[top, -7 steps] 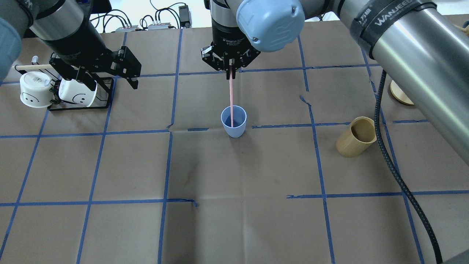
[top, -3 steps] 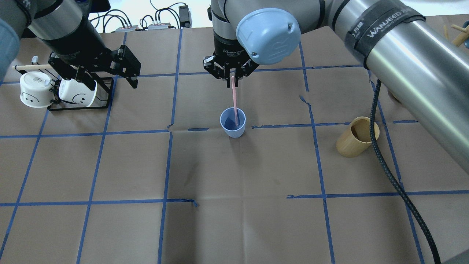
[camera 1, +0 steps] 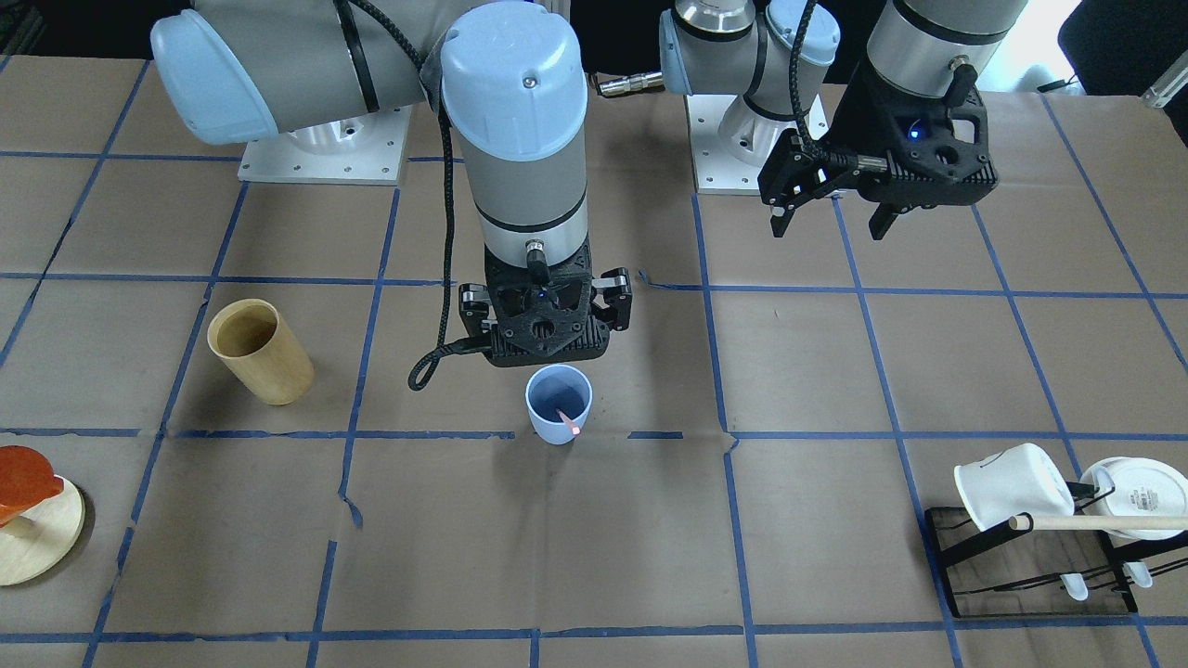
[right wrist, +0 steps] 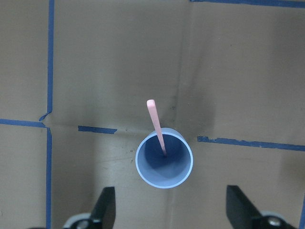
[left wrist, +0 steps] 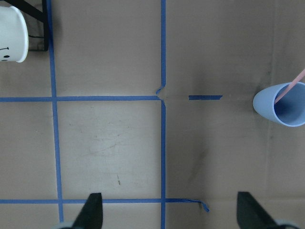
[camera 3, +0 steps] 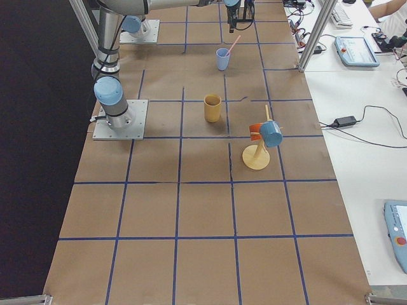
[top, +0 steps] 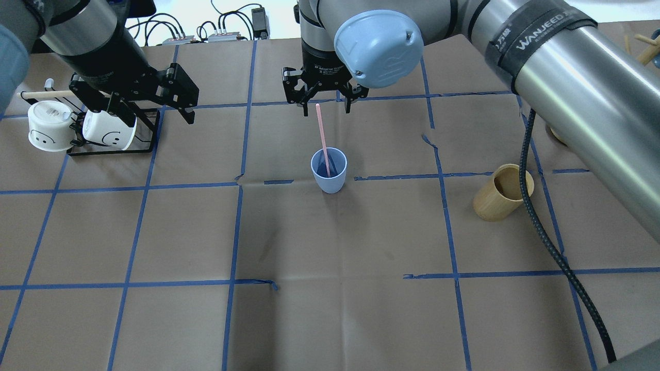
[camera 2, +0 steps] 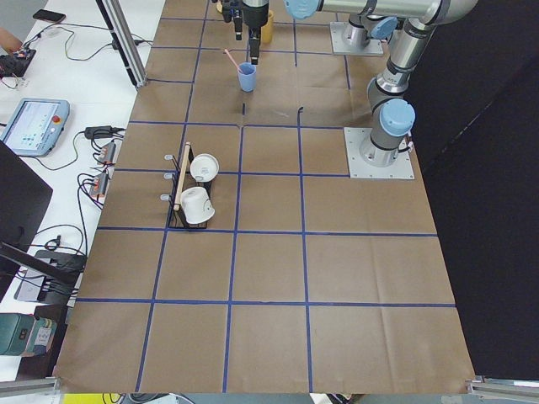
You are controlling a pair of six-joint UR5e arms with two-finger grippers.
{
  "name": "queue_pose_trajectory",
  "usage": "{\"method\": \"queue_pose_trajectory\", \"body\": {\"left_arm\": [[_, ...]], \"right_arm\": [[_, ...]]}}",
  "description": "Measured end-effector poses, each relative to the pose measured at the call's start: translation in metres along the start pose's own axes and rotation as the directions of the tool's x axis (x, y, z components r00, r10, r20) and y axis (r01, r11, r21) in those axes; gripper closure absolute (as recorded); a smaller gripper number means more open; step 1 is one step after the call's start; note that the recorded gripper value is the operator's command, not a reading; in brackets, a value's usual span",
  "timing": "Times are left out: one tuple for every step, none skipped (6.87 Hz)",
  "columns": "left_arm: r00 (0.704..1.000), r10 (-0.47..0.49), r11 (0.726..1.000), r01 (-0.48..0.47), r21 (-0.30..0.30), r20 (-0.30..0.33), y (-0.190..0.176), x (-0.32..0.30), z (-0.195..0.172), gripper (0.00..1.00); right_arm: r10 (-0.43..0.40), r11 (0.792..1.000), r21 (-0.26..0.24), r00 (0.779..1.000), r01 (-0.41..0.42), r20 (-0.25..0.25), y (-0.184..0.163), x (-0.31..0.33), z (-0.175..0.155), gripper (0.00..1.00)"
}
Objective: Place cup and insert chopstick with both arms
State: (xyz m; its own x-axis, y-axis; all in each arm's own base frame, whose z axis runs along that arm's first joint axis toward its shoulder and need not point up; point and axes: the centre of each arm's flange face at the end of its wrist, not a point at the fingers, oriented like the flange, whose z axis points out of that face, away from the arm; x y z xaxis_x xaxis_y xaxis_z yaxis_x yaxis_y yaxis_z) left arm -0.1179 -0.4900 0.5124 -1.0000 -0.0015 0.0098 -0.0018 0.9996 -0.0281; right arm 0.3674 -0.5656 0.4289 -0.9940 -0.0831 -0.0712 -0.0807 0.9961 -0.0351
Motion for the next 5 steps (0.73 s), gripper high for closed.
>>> {"method": "queue_pose_trajectory", "body": {"left_arm": [[1.000,0.001,1.000,-0.001,0.001,0.001,0.001,0.000,-0.001,0.00],[1.000,0.001,1.000,-0.001,0.001,0.002,0.001,0.000,-0.001,0.00],[1.000,0.001,1.000,-0.001,0.002,0.002,0.001,0.000,-0.001,0.00],[1.000,0.001,1.000,-0.001,0.002,0.002,0.001,0.000,-0.001,0.00],[1.000,0.001,1.000,-0.001,0.002,0.002,0.002,0.000,-0.001,0.00]], "right_arm": [[0.004,1.000,0.013,1.000,-0.004,-0.023,-0.003,0.010,-0.004,0.01],[-0.004,1.000,0.025,0.998,0.005,-0.060,-0.003,0.019,-0.008,0.01],[-0.022,0.999,0.022,0.996,0.024,-0.085,-0.004,0.030,-0.008,0.01],[-0.044,0.999,0.008,0.994,0.045,-0.100,-0.008,0.048,-0.006,0.01],[-0.063,0.998,-0.008,0.992,0.062,-0.107,-0.005,0.071,-0.007,0.01]]}}
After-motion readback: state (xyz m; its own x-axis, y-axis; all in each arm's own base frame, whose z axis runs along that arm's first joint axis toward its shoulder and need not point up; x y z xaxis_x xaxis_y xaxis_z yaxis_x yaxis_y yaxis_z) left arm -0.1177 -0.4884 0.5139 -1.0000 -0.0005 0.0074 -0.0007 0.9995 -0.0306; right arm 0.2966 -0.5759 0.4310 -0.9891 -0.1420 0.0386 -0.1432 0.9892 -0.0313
